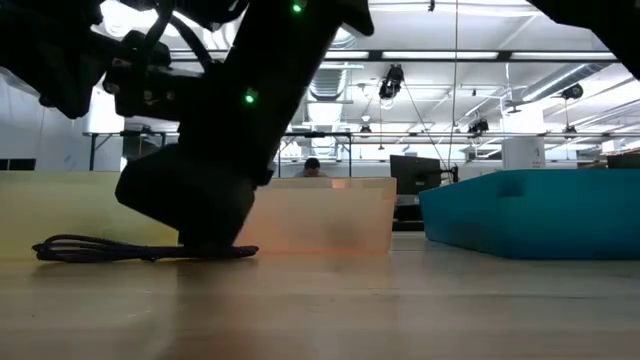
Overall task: Pick and place items into bin
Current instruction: Put the violet patterned charger cable into the yellow bin
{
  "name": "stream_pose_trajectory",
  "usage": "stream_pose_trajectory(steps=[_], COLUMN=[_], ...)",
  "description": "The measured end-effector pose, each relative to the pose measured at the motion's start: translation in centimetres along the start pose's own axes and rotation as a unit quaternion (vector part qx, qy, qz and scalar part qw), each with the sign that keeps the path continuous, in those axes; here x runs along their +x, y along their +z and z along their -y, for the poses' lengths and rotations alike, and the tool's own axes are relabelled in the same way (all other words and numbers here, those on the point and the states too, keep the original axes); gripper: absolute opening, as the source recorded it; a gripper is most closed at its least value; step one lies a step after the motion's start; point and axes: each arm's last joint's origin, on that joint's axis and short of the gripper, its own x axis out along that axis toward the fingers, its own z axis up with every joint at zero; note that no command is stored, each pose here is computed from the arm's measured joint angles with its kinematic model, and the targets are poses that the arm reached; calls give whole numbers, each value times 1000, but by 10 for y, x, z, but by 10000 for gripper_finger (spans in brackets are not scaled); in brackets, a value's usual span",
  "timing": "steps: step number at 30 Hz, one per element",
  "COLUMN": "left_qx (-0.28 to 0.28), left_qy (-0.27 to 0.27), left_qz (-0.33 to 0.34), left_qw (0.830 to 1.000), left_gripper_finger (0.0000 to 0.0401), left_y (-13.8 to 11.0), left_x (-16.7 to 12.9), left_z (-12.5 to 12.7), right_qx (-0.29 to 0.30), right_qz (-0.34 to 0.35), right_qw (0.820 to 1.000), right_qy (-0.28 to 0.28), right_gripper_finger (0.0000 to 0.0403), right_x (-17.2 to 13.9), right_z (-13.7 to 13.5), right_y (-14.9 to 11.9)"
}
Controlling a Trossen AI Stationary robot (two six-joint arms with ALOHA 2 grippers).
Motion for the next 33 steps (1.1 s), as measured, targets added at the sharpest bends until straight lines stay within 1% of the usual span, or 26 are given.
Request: stream_pose_trajectory(steps=[4,8,11,14,16,18,19,20,22,24,25,28,33], left_qx=[0,1,1,1,1,1,1,1,1,1,1,1,-1], left_qy=[0,0,0,0,0,0,0,0,1,0,0,1,1], left_qz=[0,1,1,1,3,4,4,5,8,9,9,10,13], left_qw=[1000,1000,1000,1000,1000,1000,1000,1000,1000,1000,1000,1000,1000], left_gripper_finger=[0,0,0,0,0,0,0,0,0,0,0,0,0], left_y=[0,0,0,0,1,1,1,1,1,2,1,1,1], left_x=[0,-1,-1,-1,-1,-1,-1,-1,-1,-1,-1,-2,-4], left_z=[0,0,0,0,0,0,0,0,0,0,0,0,0], right_qx=[-6,-16,-8,13,38,85,113,144,203,248,252,250,239], right_qz=[-6,-7,-3,-13,-12,7,19,29,25,8,0,-3,5], right_qw=[1000,999,997,996,998,996,993,987,971,955,954,956,959], right_qy=[19,43,79,85,52,25,32,60,125,160,161,154,155], right_gripper_finger=[13,13,13,13,13,13,13,14,20,37,49,95,176], right_x=[2,-8,-23,-46,-64,-78,-83,-86,-83,-69,-61,-40,-33], right_z=[-3,-9,-20,-26,-26,-24,-23,-23,-22,-24,-26,-32,-31], right_y=[-4,-1,5,11,17,24,27,31,35,35,32,27,28])
